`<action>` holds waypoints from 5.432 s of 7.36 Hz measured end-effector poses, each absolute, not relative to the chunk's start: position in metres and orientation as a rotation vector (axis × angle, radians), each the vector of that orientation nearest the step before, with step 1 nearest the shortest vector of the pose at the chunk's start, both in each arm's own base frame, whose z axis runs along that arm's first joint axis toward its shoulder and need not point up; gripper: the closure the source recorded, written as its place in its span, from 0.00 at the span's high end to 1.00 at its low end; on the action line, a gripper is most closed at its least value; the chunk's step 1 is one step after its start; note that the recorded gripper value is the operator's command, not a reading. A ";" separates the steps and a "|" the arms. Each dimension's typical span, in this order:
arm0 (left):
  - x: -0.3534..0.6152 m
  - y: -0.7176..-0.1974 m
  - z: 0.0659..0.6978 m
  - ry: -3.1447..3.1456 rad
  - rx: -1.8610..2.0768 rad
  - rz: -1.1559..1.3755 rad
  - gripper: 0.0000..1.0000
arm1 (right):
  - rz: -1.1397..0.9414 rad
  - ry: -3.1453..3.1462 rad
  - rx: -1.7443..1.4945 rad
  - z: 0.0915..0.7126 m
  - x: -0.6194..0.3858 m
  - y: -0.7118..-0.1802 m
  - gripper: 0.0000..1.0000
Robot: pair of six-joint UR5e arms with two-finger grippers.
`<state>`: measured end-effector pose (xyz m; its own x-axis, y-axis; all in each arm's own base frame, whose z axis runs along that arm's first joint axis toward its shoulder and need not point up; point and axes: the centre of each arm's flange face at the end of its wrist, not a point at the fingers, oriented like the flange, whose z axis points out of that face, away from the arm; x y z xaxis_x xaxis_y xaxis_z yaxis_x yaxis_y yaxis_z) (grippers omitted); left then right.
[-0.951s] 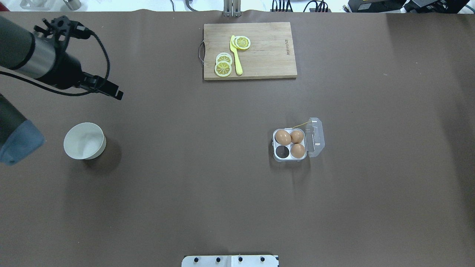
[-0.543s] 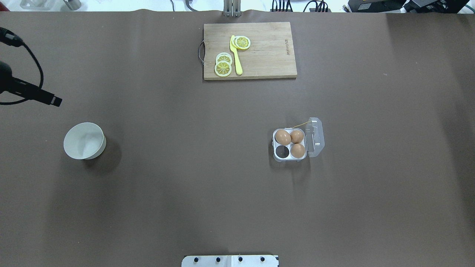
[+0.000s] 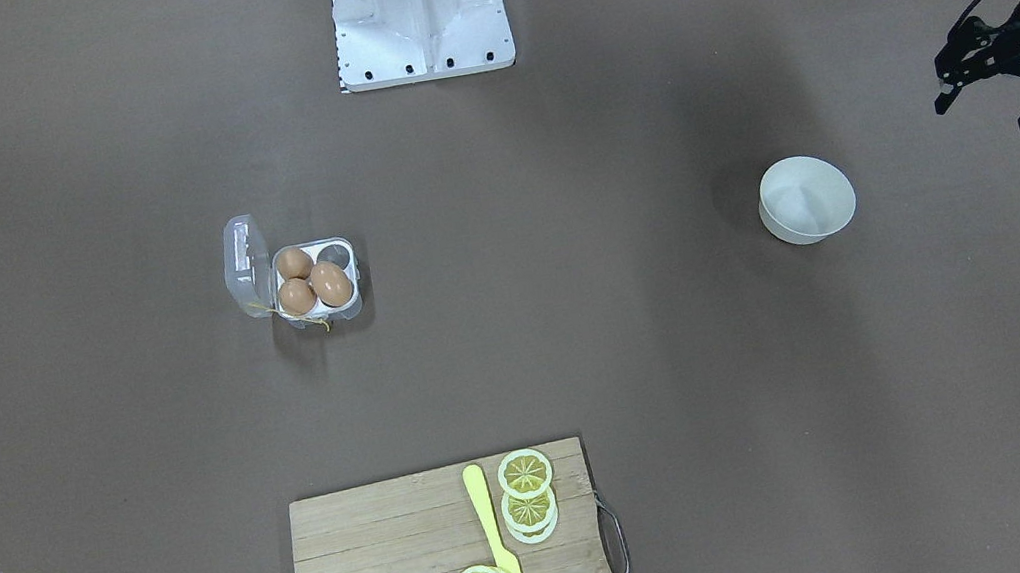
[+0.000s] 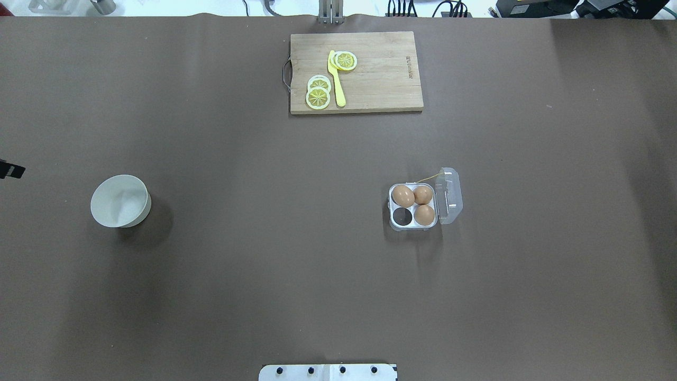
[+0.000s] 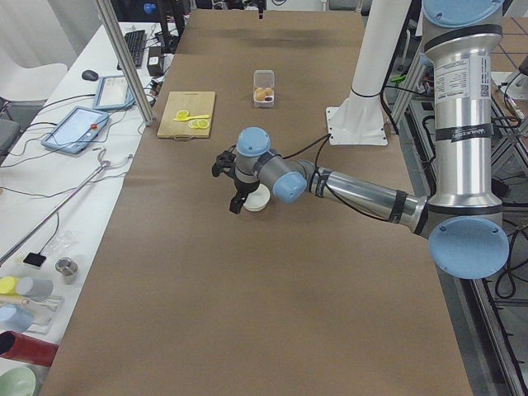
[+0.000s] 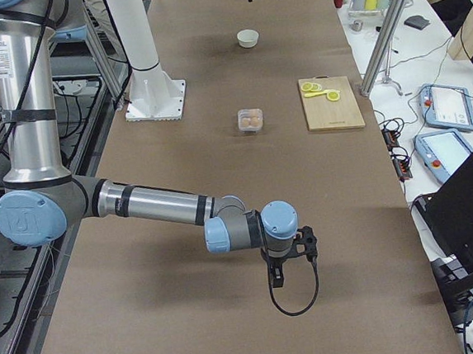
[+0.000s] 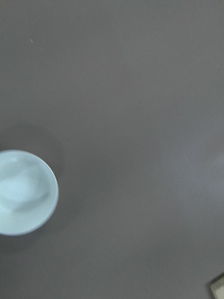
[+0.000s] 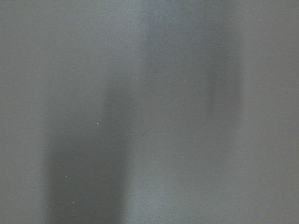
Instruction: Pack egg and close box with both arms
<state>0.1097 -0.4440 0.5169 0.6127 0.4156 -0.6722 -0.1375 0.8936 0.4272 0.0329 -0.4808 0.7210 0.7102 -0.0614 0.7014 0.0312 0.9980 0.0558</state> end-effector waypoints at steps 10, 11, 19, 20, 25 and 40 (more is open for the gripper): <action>-0.035 -0.497 0.567 0.882 0.277 0.281 0.97 | -0.048 -0.786 0.026 0.723 0.028 -0.482 0.83; -0.036 -0.498 0.566 0.881 0.276 0.281 0.97 | -0.050 -0.799 0.030 0.719 0.026 -0.485 0.69; -0.053 -0.496 0.558 0.873 0.302 0.257 0.97 | -0.122 -1.348 -0.057 0.619 -0.052 -0.548 0.12; -0.053 -0.495 0.557 0.873 0.304 0.257 0.97 | -0.139 -1.355 -0.075 0.602 -0.069 -0.556 0.12; -0.054 -0.492 0.561 0.874 0.297 0.252 0.97 | -0.227 -1.360 -0.156 0.494 -0.170 -0.585 0.12; -0.072 -0.486 0.556 0.868 0.322 0.221 0.97 | -0.386 -1.284 -0.342 0.385 -0.381 -0.554 0.13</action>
